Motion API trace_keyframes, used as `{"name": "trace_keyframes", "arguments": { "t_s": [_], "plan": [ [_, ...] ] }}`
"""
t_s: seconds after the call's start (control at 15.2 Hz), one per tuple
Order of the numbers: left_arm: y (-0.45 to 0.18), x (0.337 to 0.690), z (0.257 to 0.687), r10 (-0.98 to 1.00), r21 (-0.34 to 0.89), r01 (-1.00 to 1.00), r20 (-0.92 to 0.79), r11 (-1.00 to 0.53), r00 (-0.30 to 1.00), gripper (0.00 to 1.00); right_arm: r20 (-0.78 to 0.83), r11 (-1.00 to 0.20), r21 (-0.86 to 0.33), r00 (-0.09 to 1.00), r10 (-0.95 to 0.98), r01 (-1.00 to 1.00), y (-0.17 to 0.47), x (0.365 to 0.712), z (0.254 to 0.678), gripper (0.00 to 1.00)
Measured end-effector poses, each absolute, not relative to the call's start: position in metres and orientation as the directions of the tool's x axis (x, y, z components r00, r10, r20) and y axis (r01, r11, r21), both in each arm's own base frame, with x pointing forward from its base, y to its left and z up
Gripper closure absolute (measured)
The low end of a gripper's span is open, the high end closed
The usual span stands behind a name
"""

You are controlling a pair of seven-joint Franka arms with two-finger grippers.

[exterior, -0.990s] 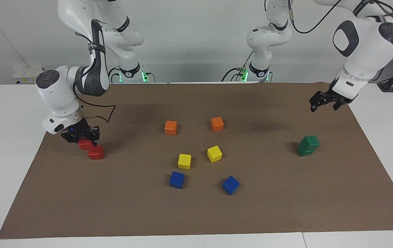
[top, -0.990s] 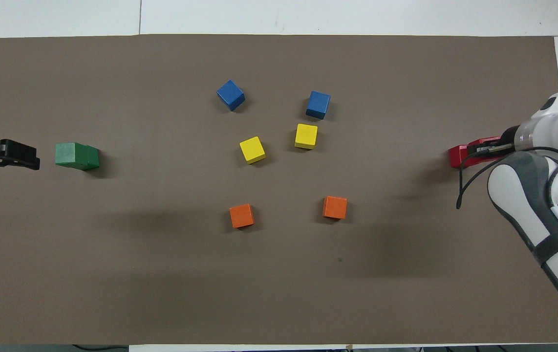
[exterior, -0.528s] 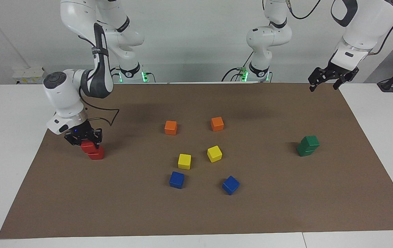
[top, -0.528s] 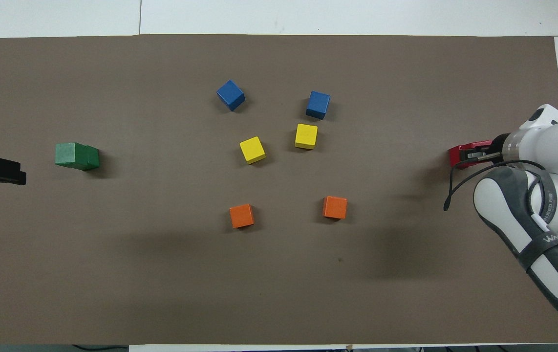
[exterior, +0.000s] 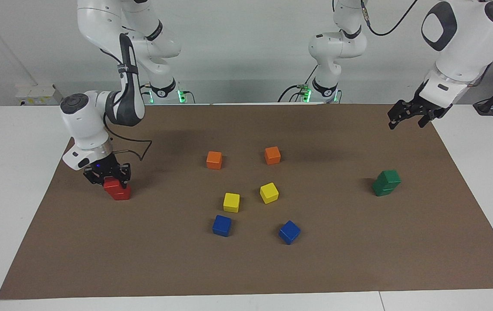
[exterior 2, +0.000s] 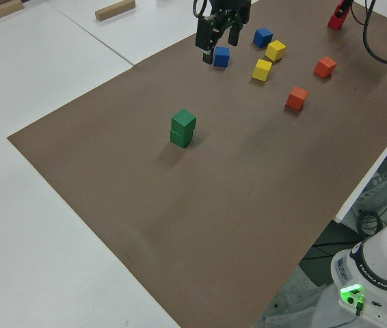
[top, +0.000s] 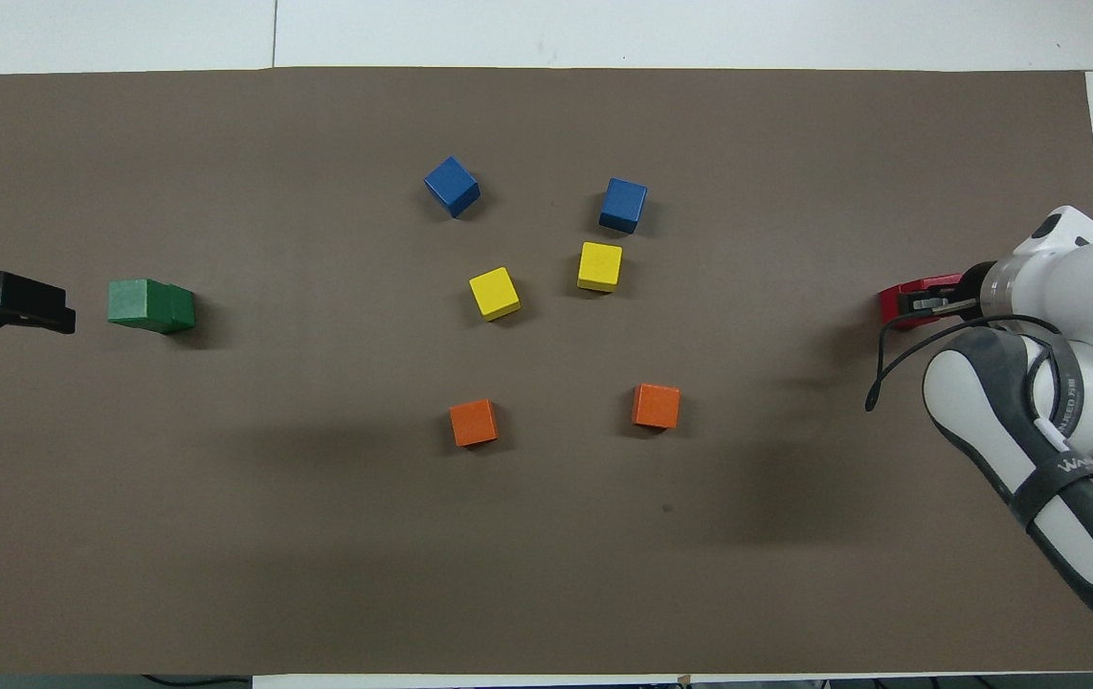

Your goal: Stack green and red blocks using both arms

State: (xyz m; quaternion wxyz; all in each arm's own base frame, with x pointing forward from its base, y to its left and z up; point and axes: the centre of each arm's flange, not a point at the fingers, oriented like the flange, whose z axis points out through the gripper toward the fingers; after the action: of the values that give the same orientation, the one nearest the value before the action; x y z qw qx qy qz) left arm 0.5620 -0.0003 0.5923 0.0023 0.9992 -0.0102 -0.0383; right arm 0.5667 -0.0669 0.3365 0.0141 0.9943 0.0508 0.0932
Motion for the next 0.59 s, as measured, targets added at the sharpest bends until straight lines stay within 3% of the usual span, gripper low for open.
{"name": "trace_keyframes", "arguments": {
  "t_s": [0.13,0.2,0.4,0.59],
  "plan": [
    [0.003,0.553,0.596,-0.014,0.006,-0.014,-0.103,-1.000,0.995,0.00,0.185,-0.995,0.033,0.978,0.098,0.094,-0.067,0.567,0.336,0.03],
    [0.004,0.549,0.600,-0.011,0.006,-0.010,-0.102,-1.000,0.995,0.00,0.185,-0.995,0.033,0.978,0.098,0.093,-0.067,0.567,0.336,0.00],
    [0.007,0.540,0.602,-0.006,0.007,-0.005,-0.102,-1.000,0.995,0.00,0.191,-0.995,0.033,0.976,0.102,0.098,-0.065,0.572,0.345,0.00],
    [0.008,0.540,0.602,-0.005,0.007,-0.004,-0.103,-1.000,0.995,0.00,0.144,-0.993,0.016,0.982,0.120,0.119,-0.057,0.590,0.390,0.00]
  ]
}}
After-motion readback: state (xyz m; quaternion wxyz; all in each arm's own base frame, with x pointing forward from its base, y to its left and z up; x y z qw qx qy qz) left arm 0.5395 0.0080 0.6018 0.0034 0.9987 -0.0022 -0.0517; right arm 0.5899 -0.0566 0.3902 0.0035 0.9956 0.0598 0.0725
